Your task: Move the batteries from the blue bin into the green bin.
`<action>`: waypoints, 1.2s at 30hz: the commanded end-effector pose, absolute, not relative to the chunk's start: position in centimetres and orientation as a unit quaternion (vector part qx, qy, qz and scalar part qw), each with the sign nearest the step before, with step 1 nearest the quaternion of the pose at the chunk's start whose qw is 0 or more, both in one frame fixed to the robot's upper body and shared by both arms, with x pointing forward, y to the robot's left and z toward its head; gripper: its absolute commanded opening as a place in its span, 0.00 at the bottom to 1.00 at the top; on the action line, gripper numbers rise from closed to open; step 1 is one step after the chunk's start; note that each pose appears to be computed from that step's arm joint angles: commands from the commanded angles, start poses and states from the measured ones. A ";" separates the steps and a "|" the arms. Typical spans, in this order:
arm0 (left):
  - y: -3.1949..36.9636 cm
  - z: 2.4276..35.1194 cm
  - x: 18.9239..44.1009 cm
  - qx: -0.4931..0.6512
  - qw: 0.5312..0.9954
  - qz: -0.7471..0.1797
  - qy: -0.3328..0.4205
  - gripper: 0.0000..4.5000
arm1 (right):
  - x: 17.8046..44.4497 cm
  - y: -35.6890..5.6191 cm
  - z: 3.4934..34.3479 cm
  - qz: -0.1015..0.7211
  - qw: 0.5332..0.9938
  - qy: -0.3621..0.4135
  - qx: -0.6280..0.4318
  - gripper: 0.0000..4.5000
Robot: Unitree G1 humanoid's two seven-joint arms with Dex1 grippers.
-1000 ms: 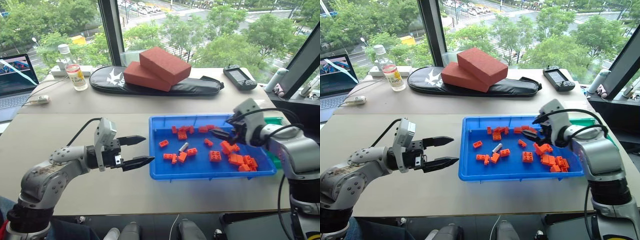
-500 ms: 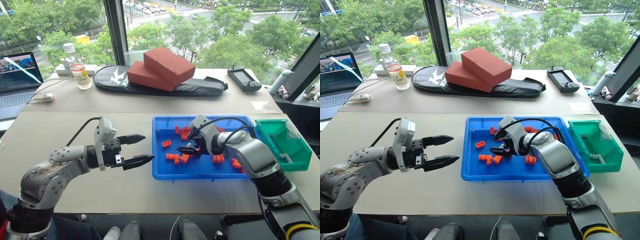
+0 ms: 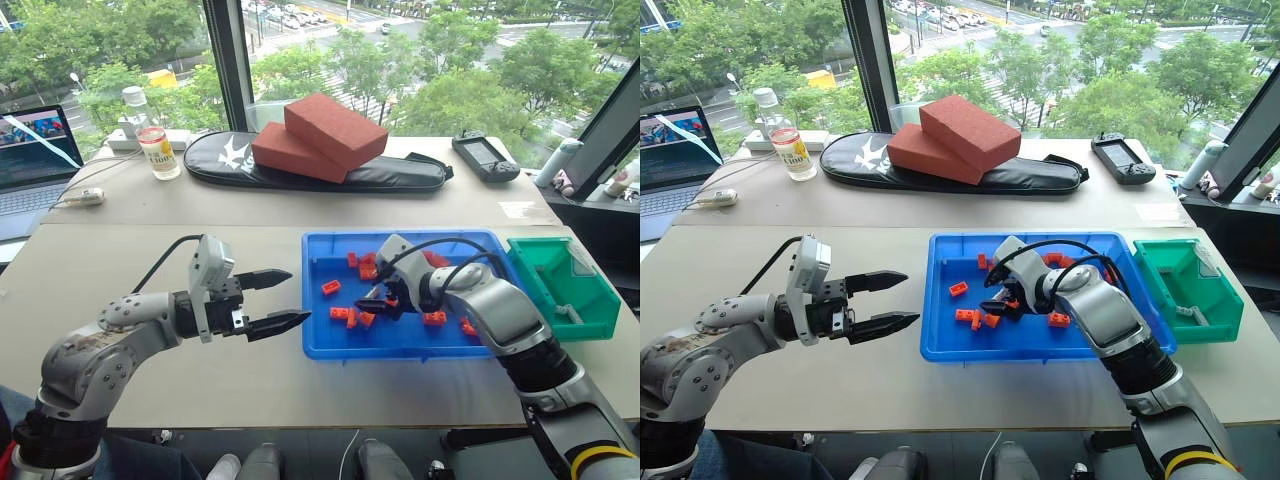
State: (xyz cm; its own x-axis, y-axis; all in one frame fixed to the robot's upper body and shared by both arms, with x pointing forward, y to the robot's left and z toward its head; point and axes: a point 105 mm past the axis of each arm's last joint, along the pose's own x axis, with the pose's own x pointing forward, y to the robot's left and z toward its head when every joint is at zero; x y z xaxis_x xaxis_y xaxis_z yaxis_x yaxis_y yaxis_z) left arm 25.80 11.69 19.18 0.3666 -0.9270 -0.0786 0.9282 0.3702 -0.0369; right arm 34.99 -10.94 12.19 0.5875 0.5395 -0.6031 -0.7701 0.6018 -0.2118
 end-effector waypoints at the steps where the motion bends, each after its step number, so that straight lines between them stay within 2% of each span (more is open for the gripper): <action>1: 11.7 19.9 25.5 0.015 0.826 -0.562 0.024 1.00 | 35.2 -10.9 13.3 0.381 0.863 0.233 -0.236 0.89; 4: 11.7 19.9 25.6 0.015 0.827 -0.562 0.024 1.00 | 35.2 -10.7 13.4 0.386 0.863 0.232 -0.231 0.89; 7: 11.7 19.9 25.6 0.014 0.826 -0.563 0.025 1.00 | 35.1 -10.6 13.5 0.389 0.862 0.231 -0.229 0.74; 9: 11.7 19.9 25.6 0.014 0.826 -0.563 0.025 1.00 | 35.1 -10.7 13.5 0.387 0.863 0.230 -0.229 0.59; 10: 11.7 19.9 25.6 0.014 0.826 -0.563 0.024 1.00 | 35.2 -10.7 13.6 0.387 0.864 0.228 -0.229 0.56; 15: 11.7 19.9 25.5 0.014 0.826 -0.563 0.024 1.00 | 35.5 -11.0 15.0 0.379 0.877 0.204 -0.213 0.56; 17: 11.7 19.8 25.5 0.015 0.826 -0.563 0.025 1.00 | 35.5 -11.6 16.7 0.372 0.888 0.182 -0.202 0.56; 19: 11.8 19.8 25.5 0.014 0.826 -0.563 0.025 1.00 | 35.5 -12.6 21.0 0.367 0.911 0.109 -0.157 0.56; 20: 11.9 19.9 25.5 0.015 0.826 -0.562 0.025 1.00 | 36.0 -15.0 23.1 0.322 0.932 0.071 -0.151 0.56; 22: 11.9 19.9 25.5 0.015 0.827 -0.562 0.025 1.00 | 36.8 -19.3 25.2 0.234 0.958 0.039 -0.160 0.56; 26: 11.9 19.9 25.6 0.016 0.826 -0.563 0.026 1.00 | 37.7 -29.6 27.3 -0.009 0.983 0.013 -0.181 0.56; 28: 11.8 19.9 25.6 0.015 0.823 -0.567 0.026 1.00 | 37.3 -33.3 26.9 -0.096 0.979 0.026 -0.179 0.56; 30: 11.7 19.9 25.6 0.015 0.822 -0.569 0.026 1.00 | 37.0 -34.6 25.9 -0.125 0.974 0.043 -0.184 0.56; 36: 11.7 20.0 25.8 0.018 0.819 -0.573 0.027 1.00 | 36.2 -35.2 23.0 -0.138 0.971 0.095 -0.170 0.56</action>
State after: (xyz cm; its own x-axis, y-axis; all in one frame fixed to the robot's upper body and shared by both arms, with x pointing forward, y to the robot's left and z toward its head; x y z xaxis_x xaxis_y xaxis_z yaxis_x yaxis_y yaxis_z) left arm 25.88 11.69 19.21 0.3492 -0.9339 -0.0769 0.9347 0.3530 -0.0423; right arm 36.75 -34.88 21.15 0.9409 -0.2728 -0.2007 0.1895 0.9152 -0.3557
